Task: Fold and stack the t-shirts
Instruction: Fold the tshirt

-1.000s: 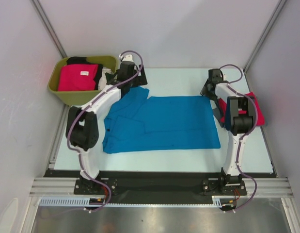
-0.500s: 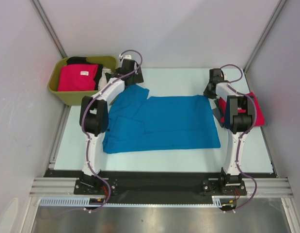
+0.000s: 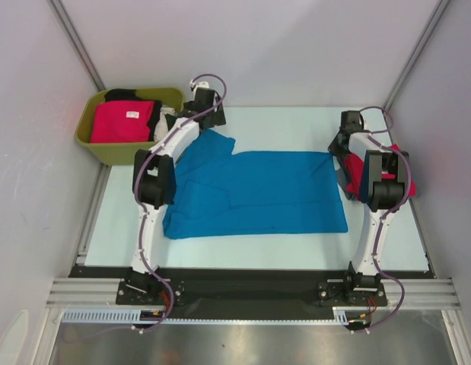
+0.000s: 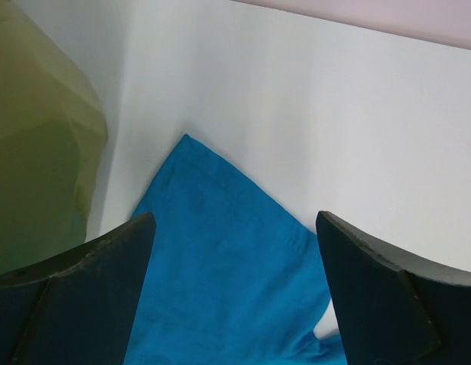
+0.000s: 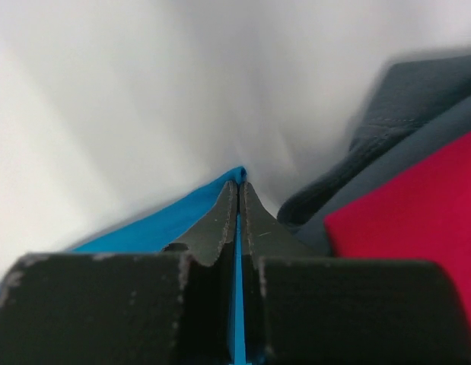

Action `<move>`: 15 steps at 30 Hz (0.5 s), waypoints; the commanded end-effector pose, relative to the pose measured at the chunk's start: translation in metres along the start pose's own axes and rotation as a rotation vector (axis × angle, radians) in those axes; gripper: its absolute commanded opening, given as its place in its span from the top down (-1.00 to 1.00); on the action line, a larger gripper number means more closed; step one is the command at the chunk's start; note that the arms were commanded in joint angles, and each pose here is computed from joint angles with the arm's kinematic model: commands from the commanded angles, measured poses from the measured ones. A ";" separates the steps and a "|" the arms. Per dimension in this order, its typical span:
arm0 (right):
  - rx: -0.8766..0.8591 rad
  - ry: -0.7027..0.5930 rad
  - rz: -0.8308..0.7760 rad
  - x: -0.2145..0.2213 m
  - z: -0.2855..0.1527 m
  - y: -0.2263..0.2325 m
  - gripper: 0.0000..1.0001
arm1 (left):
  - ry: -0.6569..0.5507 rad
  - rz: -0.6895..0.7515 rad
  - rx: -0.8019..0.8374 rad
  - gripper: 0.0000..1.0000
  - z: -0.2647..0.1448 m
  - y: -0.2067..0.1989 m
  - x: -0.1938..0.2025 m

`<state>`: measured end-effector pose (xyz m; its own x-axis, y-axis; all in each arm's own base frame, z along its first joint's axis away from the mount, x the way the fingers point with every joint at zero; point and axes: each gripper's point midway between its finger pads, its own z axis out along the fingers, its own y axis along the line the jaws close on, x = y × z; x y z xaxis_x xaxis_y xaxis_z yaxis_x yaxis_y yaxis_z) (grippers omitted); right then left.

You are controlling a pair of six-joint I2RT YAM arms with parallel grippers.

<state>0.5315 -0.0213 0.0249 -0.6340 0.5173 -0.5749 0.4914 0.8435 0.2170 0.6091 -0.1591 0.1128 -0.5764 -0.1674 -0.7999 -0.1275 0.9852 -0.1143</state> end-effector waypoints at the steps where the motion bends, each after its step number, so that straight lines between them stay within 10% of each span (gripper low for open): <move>1: -0.002 -0.027 0.022 -0.013 -0.012 -0.006 1.00 | -0.011 -0.020 0.009 -0.84 0.008 -0.003 -0.012; 15: 0.059 -0.041 0.089 -0.020 -0.019 -0.037 1.00 | -0.070 -0.079 -0.044 -0.68 0.044 0.007 -0.009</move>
<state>0.5216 -0.0382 0.0246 -0.6095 0.5667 -0.5544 0.5331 0.8106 0.2425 0.6282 -0.1528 0.0681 -0.5985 -0.1897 -0.7783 -0.1678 0.9797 -0.1098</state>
